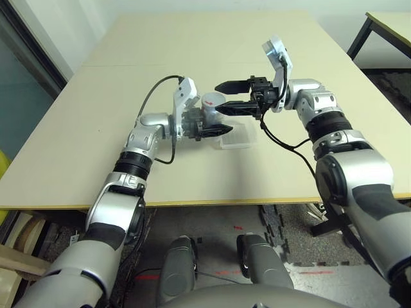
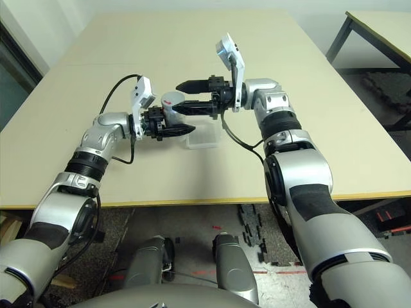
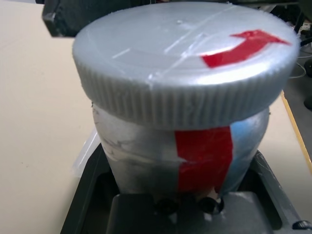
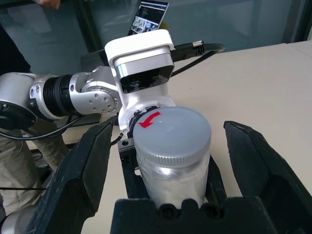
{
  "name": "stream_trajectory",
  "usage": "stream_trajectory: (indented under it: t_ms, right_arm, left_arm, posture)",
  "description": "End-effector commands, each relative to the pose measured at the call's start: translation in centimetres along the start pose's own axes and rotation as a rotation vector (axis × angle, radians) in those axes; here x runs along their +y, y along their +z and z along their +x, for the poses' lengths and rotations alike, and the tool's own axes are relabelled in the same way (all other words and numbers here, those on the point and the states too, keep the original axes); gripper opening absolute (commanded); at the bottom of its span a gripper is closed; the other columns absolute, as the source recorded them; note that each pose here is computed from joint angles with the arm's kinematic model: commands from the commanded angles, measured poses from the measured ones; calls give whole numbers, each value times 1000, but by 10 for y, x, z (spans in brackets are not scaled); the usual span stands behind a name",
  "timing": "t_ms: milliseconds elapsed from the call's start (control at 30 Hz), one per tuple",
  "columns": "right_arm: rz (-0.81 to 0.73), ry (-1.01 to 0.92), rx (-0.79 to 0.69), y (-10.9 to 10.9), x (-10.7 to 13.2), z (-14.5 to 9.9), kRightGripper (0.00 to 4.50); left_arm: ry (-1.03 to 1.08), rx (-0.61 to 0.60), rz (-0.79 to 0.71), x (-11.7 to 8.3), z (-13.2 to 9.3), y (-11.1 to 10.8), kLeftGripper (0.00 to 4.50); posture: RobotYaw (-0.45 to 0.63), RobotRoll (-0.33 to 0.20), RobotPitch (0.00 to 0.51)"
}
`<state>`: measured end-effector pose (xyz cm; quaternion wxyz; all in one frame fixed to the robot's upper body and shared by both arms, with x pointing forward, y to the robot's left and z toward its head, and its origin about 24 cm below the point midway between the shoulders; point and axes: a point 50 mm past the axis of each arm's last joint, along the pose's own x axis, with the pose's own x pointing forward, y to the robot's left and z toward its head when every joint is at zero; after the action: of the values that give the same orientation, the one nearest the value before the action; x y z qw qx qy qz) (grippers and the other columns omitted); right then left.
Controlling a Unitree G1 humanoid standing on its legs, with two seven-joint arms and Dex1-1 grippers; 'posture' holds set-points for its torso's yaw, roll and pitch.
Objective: Pour the medicine from the bottle into the box.
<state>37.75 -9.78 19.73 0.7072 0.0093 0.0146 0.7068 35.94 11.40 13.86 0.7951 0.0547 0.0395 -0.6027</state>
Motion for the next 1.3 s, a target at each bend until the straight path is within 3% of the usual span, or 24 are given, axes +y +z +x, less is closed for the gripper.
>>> stream_trajectory:
  t_ms: [33,700,800,933,1100,1300]
  right_arm:
    - [-16,3,5,2,0,4,4500]
    - [-48,2,32,-5,1,13,4500]
    - [-52,3,37,-6,1,13,3913]
    - [-46,3,29,-6,1,14,2586]
    - [-16,3,-11,-3,1,14,2585]
    - [86,-31,-195,14,-2,9,2585]
  left_arm:
    - [-12,19,12,0,2,0,2732]
    - [-10,17,5,0,3,2,2732]
    - [-9,16,3,0,3,2,2732]
    - [-10,15,-1,-1,3,1,2732]
    - [-13,15,-1,-1,3,1,2732]
    - [-9,17,-6,-1,2,-1,2732]
  posture:
    - [-179,0,74]
    - [-167,0,65]
    - [-167,0,65]
    - [-166,0,60]
    - [-169,0,61]
    - [-169,0,64]
